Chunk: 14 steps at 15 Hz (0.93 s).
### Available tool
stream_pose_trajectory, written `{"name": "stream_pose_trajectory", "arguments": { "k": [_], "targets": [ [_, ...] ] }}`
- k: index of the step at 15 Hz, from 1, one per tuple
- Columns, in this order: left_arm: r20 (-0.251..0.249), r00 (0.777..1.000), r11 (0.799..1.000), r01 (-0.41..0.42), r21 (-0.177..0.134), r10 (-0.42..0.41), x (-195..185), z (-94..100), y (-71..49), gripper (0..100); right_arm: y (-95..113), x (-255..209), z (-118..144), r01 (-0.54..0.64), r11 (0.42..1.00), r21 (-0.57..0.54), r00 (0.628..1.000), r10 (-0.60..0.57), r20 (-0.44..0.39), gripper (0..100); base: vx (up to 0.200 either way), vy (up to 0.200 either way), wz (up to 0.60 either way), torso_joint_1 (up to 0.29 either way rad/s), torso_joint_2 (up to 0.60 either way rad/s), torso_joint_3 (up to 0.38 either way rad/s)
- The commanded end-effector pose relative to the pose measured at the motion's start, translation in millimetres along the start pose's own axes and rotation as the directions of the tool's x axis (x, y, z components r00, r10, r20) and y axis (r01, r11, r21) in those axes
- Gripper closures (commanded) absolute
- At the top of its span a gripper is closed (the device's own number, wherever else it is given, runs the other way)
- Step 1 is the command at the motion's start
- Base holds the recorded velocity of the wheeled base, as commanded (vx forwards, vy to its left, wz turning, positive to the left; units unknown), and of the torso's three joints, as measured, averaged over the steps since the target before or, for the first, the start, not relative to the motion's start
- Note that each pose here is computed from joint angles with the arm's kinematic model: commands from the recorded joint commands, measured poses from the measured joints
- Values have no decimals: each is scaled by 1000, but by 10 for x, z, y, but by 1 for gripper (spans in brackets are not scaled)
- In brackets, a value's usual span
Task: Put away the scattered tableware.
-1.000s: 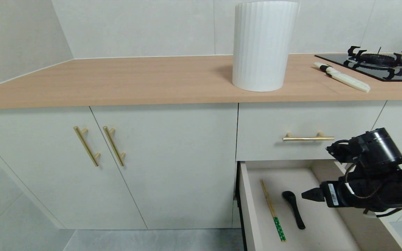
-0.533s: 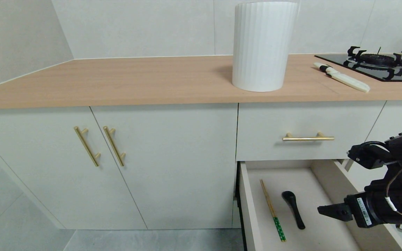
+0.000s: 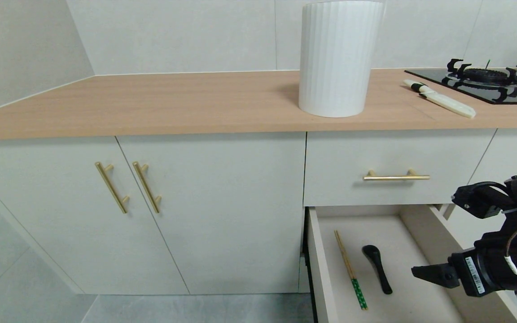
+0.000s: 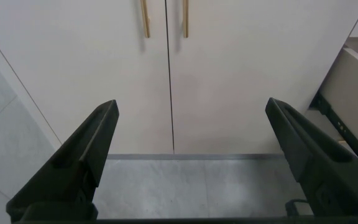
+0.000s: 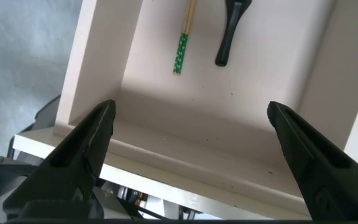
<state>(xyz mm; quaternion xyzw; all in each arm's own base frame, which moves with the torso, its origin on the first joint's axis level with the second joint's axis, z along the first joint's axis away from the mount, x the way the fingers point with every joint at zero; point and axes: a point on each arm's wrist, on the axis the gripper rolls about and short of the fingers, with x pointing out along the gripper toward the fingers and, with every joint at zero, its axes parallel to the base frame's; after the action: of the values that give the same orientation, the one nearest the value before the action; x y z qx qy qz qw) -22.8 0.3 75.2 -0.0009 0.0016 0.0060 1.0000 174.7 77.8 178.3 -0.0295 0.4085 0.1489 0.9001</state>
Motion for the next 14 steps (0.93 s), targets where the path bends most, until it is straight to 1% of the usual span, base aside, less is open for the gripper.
{"name": "stream_pose_trajectory", "arguments": {
  "k": [1, 4, 5, 7, 8, 9, 11, 14],
  "targets": [
    [-1, 1000, 1000, 0, -1, 0, 1, 0, 0, 0, -1, 7, -17, 0, 1000, -4, 1000, 0, -7, 0, -200, 0, 0, 12, 2, -2],
    [0, 1000, 1000, 0, 0, 0, 0, 0, 0, 0, 22, 19, -41, -5, 1000, -14, 1000, 5, -24, 0, -200, 0, 0, -1, 1, -4],
    [0, 1000, 1000, 0, -1, 0, 0, 0, 0, 0, 32, 26, -55, -7, 1000, -20, 999, 7, -40, 0, 0, 0, 0, 0, 0, 0],
    [0, 1000, 1000, 0, 0, 0, 0, 0, 0, 0, 74, 130, -129, -17, 998, -60, 992, 9, -123, 0, 0, 0, 0, 0, 0, 0],
    [0, 1000, 1000, 0, 0, 0, 0, 0, 0, 0, 72, 160, -150, -17, 997, -74, 990, 6, -140, 0, 0, 0, 0, 0, 0, 0],
    [-1, 1000, 1000, 0, 0, 0, 1, 0, 0, 0, 87, 228, -212, -28, 992, -120, 983, 6, -181, 0, 0, 0, 0, 0, 0, 0],
    [0, 1000, 1000, 0, 0, 0, 0, 0, 0, 0, 162, 282, -298, -57, 986, -157, 974, 20, -226, 0, 0, 0, 0, 0, 0, 0],
    [0, 1000, 1000, 0, 0, 0, 0, 0, 0, 0, 302, 424, -417, -105, 972, -213, 949, 33, -315, 0, 0, 0, 0, 0, 0, 0]
  ]
}}
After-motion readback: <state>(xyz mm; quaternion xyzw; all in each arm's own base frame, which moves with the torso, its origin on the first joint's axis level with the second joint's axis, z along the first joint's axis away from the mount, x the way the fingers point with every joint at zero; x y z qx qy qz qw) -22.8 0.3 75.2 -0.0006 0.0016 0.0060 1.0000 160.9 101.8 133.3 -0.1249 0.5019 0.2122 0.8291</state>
